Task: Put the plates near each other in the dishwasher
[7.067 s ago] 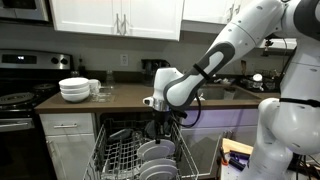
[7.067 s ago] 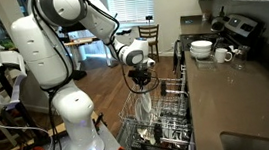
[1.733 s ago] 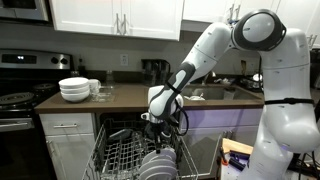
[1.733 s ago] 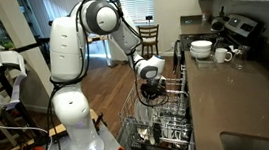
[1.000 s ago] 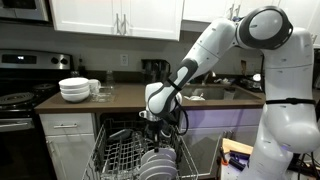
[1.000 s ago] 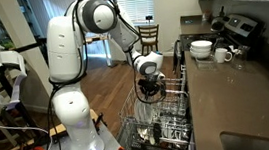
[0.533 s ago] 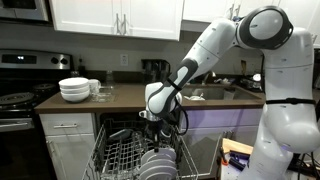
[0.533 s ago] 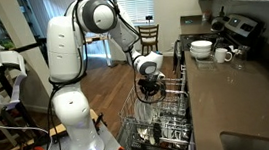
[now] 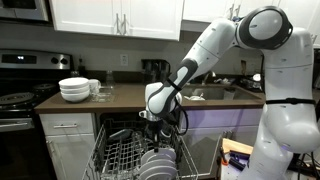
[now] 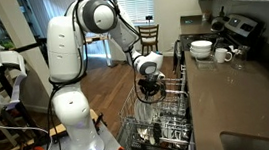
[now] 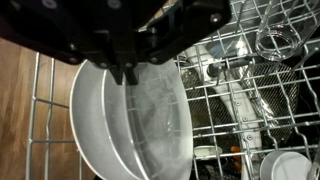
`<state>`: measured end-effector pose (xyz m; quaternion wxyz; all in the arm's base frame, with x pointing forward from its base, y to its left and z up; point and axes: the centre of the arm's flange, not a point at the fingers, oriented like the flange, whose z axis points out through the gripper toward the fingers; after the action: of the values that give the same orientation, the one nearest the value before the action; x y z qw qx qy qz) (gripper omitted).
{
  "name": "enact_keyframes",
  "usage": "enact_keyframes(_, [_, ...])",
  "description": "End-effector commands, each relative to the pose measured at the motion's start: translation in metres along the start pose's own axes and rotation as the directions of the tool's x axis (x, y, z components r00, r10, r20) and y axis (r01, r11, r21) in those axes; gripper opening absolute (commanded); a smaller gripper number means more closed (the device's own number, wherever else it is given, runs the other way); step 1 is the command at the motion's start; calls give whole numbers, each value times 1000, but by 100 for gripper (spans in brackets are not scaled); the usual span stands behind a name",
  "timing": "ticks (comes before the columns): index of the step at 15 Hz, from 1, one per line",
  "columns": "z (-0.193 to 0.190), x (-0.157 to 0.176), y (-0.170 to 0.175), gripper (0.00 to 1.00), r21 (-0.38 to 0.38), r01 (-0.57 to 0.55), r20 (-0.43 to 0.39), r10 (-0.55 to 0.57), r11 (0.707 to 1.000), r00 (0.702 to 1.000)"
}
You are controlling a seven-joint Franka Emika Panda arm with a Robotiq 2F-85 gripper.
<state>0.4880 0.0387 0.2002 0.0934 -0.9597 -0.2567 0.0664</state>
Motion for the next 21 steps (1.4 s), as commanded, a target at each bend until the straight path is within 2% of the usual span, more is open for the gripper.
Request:
enact_keyframes(1, [6, 15, -7, 1, 20, 21, -32, -20, 1000, 999])
enact_keyframes(18, [32, 20, 5, 1, 48, -3, -16, 4, 999, 1000])
enact_keyframes(19, [34, 23, 4, 3, 53, 2, -11, -1, 999, 1000])
enact_keyframes(20, [35, 26, 3, 30, 54, 5, -12, -5, 999, 1000])
enact_keyframes(21, [35, 28, 3, 31, 54, 3, -10, -3, 999, 1000])
